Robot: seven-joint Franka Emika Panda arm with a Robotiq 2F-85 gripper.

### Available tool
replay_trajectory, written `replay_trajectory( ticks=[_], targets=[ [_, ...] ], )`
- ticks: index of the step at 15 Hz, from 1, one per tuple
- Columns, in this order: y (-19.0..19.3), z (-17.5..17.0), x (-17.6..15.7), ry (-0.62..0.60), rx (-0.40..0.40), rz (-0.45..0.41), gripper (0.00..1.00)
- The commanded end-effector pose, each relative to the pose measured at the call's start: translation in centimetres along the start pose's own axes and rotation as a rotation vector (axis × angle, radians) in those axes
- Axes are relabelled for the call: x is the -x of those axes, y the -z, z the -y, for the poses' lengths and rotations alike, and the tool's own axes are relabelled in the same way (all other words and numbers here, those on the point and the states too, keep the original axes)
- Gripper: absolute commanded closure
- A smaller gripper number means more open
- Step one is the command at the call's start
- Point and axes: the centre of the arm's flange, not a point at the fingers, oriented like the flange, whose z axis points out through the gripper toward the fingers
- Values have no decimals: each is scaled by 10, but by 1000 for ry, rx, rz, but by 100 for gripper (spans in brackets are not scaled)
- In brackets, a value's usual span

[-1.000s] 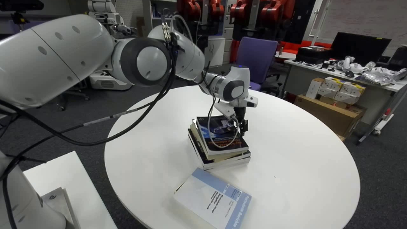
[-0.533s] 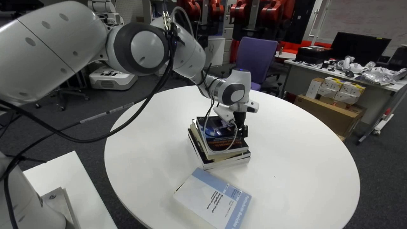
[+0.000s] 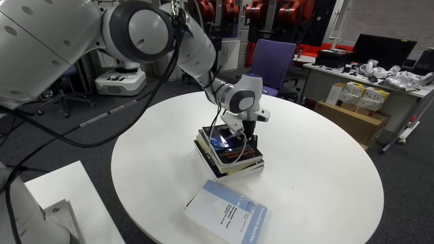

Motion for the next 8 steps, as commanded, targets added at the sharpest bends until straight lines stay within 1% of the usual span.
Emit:
replay_trajectory(
  ticks=[1, 3, 5, 8],
  targets=[
    [9, -16, 46, 19, -14, 74, 0],
    [8, -17, 48, 17, -8, 69, 0],
    [6, -21, 39, -11, 10, 40, 0],
    [10, -22, 25, -25, 9, 22, 0]
  ],
)
